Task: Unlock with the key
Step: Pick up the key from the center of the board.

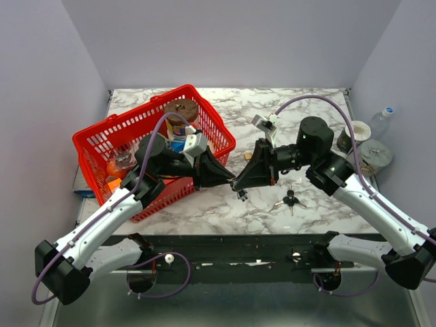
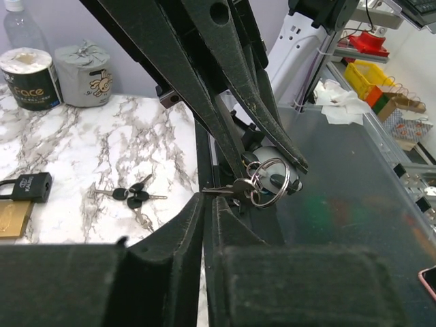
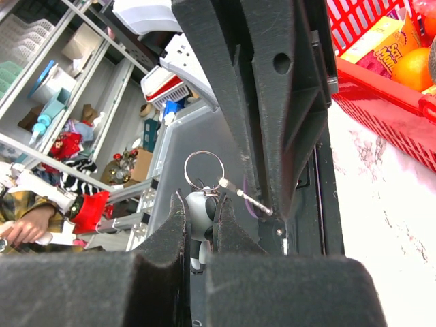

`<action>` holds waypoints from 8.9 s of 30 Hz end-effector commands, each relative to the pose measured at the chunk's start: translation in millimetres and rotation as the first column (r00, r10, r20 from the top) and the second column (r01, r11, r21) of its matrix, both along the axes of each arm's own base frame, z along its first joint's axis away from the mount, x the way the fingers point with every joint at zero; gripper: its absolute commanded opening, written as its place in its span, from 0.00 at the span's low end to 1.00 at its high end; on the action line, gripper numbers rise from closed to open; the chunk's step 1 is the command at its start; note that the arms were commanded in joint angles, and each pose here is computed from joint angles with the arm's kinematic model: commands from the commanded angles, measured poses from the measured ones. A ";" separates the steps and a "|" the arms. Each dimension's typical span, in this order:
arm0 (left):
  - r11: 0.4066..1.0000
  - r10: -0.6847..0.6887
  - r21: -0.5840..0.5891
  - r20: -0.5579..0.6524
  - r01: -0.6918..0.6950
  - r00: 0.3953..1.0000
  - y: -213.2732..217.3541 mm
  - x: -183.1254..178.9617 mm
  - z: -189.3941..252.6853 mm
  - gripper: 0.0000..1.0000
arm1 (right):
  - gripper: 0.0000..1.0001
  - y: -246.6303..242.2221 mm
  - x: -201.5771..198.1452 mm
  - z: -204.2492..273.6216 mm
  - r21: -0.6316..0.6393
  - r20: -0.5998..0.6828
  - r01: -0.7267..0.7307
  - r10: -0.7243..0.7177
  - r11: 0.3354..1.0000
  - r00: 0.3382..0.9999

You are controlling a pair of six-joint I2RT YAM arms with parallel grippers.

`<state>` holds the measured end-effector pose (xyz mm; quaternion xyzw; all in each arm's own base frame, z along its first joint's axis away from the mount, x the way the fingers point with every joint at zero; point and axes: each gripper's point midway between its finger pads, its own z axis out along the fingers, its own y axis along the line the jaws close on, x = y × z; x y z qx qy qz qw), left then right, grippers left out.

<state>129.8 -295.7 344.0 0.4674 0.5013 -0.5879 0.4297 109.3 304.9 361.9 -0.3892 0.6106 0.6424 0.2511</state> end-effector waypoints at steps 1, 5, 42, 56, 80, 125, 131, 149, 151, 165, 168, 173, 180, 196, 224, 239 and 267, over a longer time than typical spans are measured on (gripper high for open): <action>1.000 -0.010 -0.009 0.048 0.010 0.999 0.5 -2.1 2.6 0.07 | 0.01 -4.3 -3.2 3.1 0.010 0.007 0.001 -0.001 1.000 1.000; 1.000 0.000 -0.005 0.057 0.000 0.998 1.2 -0.8 2.2 0.00 | 0.01 -7.3 0.2 3.4 0.010 0.011 0.030 -0.030 0.999 0.999; 0.906 0.415 -0.128 0.094 -0.403 0.905 16.9 48.5 9.1 0.75 | 0.01 -5.3 27.9 -6.5 -0.005 -0.028 0.139 -0.139 0.990 0.990; 0.931 0.355 -0.124 0.078 -0.344 0.932 0.8 40.1 4.3 0.71 | 0.01 -8.7 30.1 -2.1 0.012 -0.009 0.189 -0.188 0.982 0.982; 0.905 0.424 -0.088 0.090 -0.417 0.901 -4.2 39.6 -3.1 0.71 | 0.01 -18.4 42.4 -3.0 -0.019 0.012 0.312 -0.312 0.950 0.950; 0.882 0.468 -0.081 0.057 -0.463 0.882 -6.7 48.9 -10.6 0.00 | 0.01 -21.5 49.1 -20.2 -0.062 -0.038 0.374 -0.377 0.925 0.925; 0.890 0.455 -0.046 0.112 -0.453 0.883 3.0 39.9 -15.5 0.59 | 0.01 -26.9 42.1 -14.3 -0.054 -0.036 0.363 -0.365 0.930 0.930; 1.000 0.000 0.002 0.084 0.000 0.996 -19.4 -27.9 -8.3 0.89 | 0.01 -32.9 -15.9 0.4 -0.022 -0.045 -0.005 0.004 1.000 0.999; 1.000 -0.007 -0.003 0.081 0.007 0.997 -20.3 -27.9 -7.3 0.89 | 0.01 -31.3 -17.6 -3.0 -0.029 -0.052 -0.026 0.024 0.999 0.998; 0.999 -0.053 -0.010 0.032 0.054 0.998 -23.4 -31.5 -10.1 0.57 | 0.01 -29.0 -17.9 -12.5 -0.041 -0.052 -0.041 0.039 0.998 0.998; 0.999 -0.054 -0.007 0.027 0.054 0.998 -24.1 -31.4 -10.9 0.49 | 0.01 -29.2 -18.1 -13.6 -0.043 -0.051 -0.043 0.041 0.998 0.998; 0.999 -0.040 -0.006 0.027 0.040 0.999 -23.8 -29.2 -11.3 0.24 | 0.01 -29.5 -16.9 -17.8 -0.056 -0.052 -0.032 0.029 0.998 0.998; 1.000 -0.012 0.015 0.034 0.012 0.999 -23.8 -24.3 -16.1 0.03 | 0.01 -30.2 -13.1 -23.0 -0.077 -0.042 0.006 -0.009 0.997 0.999; 0.946 0.286 0.110 0.158 -0.305 0.945 -11.4 21.8 -39.4 0.00 | 0.60 -37.3 25.0 -28.5 -0.146 0.088 0.289 -0.279 0.946 0.956; 0.975 0.104 0.185 0.107 -0.123 0.989 -25.4 0.6 -59.0 0.00 | 0.32 -27.0 50.7 -71.5 -0.233 0.389 0.392 -0.284 0.890 0.876; 0.975 0.096 0.194 0.092 -0.112 0.991 -27.6 0.5 -61.4 0.00 | 0.20 -21.3 41.2 -80.7 -0.268 0.382 0.340 -0.225 0.901 0.896; 0.954 0.200 0.210 0.086 -0.214 0.976 -23.0 15.0 -52.5 0.82 | 0.01 -44.0 90.9 -75.3 -0.180 0.564 0.620 -0.436 0.764 0.701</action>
